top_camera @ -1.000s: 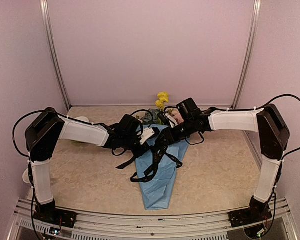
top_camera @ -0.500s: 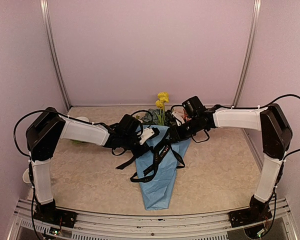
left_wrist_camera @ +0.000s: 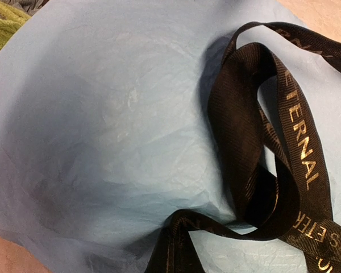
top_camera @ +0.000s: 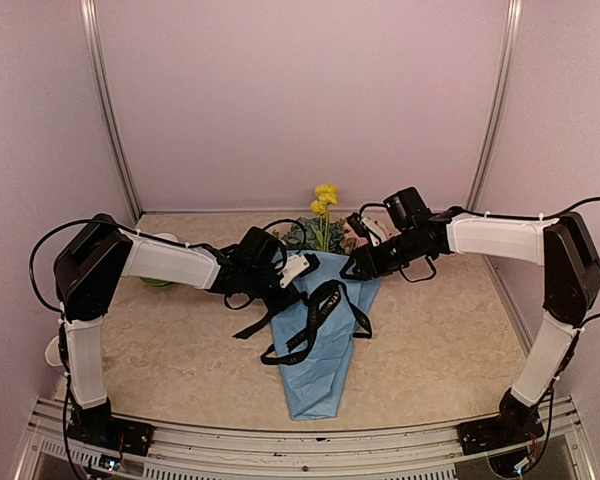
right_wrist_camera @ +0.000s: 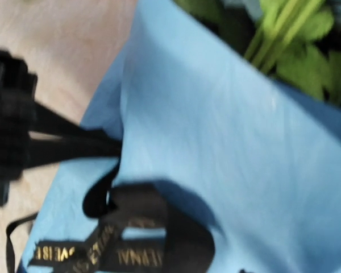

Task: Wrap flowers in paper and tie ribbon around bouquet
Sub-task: Cross the ribbon over the folded bouquet.

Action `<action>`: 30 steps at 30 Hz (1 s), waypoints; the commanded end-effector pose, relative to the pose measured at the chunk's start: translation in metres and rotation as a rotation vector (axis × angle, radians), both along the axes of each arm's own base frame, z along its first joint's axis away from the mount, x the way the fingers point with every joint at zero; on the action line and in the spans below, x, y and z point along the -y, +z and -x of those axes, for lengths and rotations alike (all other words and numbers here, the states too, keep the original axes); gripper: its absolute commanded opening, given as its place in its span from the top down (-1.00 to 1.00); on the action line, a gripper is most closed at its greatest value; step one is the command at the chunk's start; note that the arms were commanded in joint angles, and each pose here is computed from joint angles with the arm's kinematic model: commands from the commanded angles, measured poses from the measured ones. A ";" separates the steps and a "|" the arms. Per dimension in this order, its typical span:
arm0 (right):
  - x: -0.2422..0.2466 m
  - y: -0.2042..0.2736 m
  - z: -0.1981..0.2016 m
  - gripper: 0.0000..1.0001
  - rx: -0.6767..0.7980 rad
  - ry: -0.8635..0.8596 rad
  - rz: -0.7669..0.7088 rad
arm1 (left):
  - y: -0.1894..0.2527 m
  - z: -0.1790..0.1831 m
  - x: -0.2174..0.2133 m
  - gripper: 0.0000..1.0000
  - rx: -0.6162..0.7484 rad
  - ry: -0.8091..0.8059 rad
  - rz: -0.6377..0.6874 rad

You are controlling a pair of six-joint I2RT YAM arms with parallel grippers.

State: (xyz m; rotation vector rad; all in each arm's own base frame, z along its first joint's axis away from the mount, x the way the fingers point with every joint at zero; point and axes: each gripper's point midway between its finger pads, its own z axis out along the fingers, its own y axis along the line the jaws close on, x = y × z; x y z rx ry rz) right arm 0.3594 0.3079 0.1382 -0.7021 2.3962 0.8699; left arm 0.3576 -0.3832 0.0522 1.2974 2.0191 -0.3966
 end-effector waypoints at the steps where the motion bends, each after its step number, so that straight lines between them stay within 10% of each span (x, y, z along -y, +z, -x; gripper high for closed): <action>1: 0.005 -0.013 0.023 0.04 -0.044 0.010 0.016 | 0.000 -0.004 0.002 1.00 -0.015 0.007 0.011; 9: -0.001 -0.044 0.042 0.14 -0.105 0.019 0.074 | 0.000 -0.004 0.002 1.00 -0.015 0.011 0.012; 14: -0.010 -0.039 0.043 1.00 -0.100 0.037 0.068 | 0.000 -0.004 0.002 1.00 -0.016 0.015 0.011; 30: -0.080 -0.012 0.092 1.00 -0.171 0.281 -0.242 | -0.001 -0.004 0.002 1.00 -0.024 0.017 0.015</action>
